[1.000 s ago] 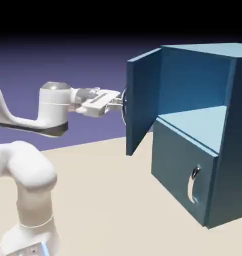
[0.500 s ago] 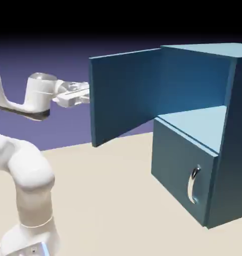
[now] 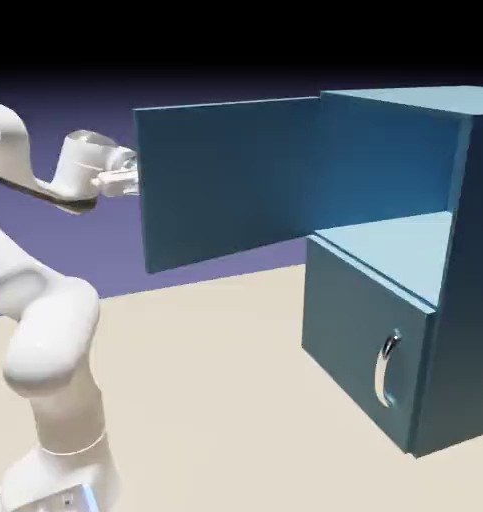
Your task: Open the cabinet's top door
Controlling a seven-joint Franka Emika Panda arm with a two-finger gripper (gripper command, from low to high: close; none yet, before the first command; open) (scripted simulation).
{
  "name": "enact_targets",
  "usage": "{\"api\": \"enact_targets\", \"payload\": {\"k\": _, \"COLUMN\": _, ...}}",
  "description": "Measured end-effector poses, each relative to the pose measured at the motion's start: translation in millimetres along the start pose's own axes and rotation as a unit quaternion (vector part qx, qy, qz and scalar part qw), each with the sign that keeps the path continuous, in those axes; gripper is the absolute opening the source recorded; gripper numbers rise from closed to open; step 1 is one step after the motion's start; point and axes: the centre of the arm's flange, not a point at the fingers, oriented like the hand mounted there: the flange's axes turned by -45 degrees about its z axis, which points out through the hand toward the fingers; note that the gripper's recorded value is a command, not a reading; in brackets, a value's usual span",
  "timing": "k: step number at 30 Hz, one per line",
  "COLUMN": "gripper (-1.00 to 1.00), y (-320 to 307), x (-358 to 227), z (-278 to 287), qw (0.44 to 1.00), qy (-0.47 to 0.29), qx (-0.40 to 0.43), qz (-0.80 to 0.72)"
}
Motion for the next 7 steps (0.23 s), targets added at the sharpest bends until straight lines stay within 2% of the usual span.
{"api": "enact_targets", "payload": {"k": 7, "gripper": -1.00, "y": 18, "x": 0, "z": -39, "qw": 0.998, "qy": 0.000, "qx": 0.056, "qz": 0.000}}
